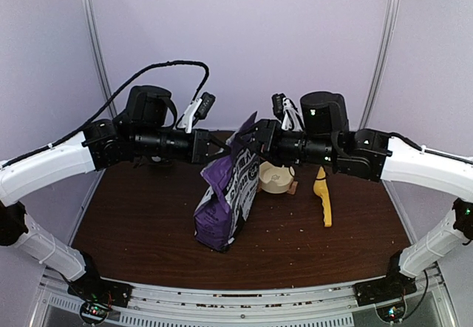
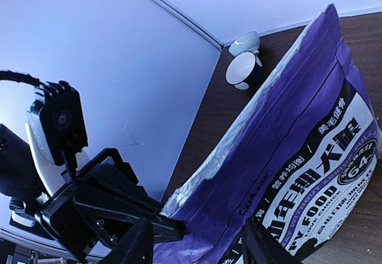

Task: Serve the pet food

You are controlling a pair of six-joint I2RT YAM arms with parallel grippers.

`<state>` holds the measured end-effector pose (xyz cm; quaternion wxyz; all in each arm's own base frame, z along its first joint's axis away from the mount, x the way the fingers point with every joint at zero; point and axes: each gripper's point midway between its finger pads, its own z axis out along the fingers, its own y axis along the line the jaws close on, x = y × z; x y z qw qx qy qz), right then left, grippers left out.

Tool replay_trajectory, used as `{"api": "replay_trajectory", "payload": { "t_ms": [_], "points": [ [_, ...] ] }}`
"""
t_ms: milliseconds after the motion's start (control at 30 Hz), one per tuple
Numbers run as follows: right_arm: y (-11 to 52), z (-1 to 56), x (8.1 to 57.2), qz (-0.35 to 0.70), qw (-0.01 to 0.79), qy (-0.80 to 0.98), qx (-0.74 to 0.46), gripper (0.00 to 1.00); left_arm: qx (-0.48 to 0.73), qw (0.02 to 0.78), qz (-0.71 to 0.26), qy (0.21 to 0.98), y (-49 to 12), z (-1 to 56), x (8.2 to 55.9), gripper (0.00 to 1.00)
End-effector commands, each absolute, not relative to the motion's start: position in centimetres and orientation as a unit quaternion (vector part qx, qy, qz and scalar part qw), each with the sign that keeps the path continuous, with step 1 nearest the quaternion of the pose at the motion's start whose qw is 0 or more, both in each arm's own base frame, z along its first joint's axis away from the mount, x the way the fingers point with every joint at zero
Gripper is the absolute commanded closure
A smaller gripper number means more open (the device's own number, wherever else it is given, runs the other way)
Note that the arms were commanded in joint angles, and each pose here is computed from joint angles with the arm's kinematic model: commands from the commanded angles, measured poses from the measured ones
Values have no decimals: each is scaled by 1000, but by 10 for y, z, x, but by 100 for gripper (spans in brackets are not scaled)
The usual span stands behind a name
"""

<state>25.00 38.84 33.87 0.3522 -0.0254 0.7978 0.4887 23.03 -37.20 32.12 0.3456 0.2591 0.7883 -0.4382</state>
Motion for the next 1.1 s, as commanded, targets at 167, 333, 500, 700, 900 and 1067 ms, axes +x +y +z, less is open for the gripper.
{"api": "replay_trajectory", "payload": {
  "t_ms": [167,333,500,700,900,1067],
  "points": [
    [394,347,265,473,369,800,-6,53,291,363,-463,754,-383,338,221,100],
    [399,338,269,463,367,807,-3,60,297,365,-463,751,-384,339,219,100],
    [402,333,274,462,362,810,2,60,302,366,-464,748,-385,340,218,100],
    [403,335,277,465,364,807,4,59,307,367,-466,744,-386,343,216,100],
    [406,328,278,462,357,812,0,65,309,370,-465,743,-386,344,217,100],
    [406,324,276,462,352,814,-3,83,312,369,-463,743,-385,343,216,100]
  ]
}}
